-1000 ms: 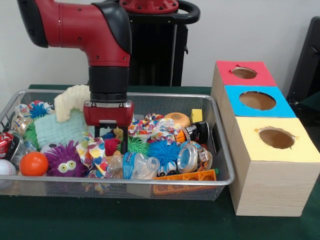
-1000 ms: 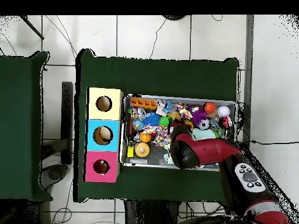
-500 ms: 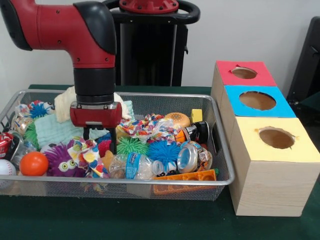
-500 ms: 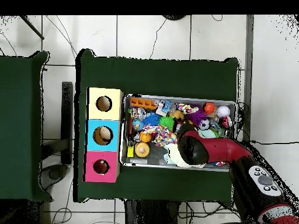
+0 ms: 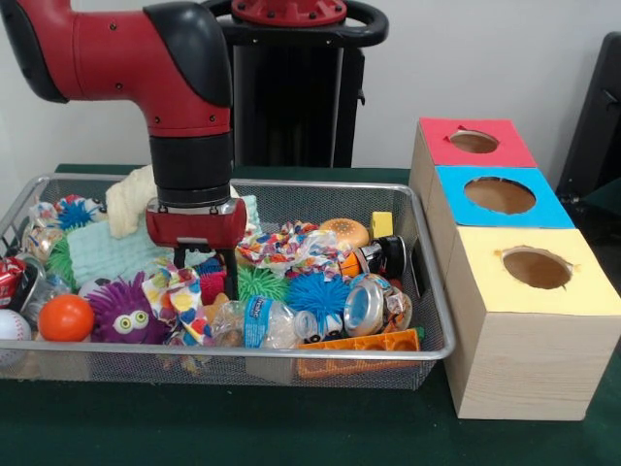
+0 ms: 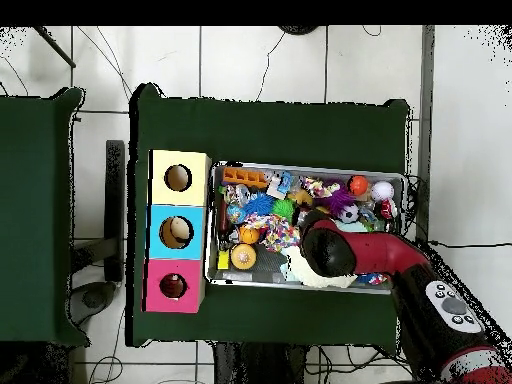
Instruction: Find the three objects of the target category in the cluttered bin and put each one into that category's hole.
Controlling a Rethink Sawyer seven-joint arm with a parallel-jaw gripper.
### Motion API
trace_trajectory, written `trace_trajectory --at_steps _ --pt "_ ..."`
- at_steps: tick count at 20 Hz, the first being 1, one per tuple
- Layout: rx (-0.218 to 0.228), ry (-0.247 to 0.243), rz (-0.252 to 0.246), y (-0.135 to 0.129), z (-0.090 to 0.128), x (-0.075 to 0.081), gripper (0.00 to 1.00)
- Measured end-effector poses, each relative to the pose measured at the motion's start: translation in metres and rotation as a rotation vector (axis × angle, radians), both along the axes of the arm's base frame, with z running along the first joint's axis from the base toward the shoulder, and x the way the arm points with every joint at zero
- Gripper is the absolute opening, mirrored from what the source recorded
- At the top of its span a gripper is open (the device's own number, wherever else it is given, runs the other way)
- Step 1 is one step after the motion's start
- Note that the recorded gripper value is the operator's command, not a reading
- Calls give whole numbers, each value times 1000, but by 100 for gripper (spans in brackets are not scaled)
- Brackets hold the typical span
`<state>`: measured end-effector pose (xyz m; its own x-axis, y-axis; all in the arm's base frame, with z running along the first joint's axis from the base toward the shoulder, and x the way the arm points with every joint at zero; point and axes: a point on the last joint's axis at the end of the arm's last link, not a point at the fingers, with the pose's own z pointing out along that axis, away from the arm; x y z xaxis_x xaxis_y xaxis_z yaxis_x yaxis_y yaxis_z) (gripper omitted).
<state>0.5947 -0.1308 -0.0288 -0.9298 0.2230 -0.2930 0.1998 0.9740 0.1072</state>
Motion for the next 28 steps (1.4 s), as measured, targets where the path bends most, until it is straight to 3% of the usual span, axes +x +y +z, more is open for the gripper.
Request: trace_trajectory --at_steps 10,22,28 --pt "5 22 16 14 -4 0 100" --pt "67 189 -65 22 -4 -9 100" --pt "86 234 -88 17 -14 -20 100"
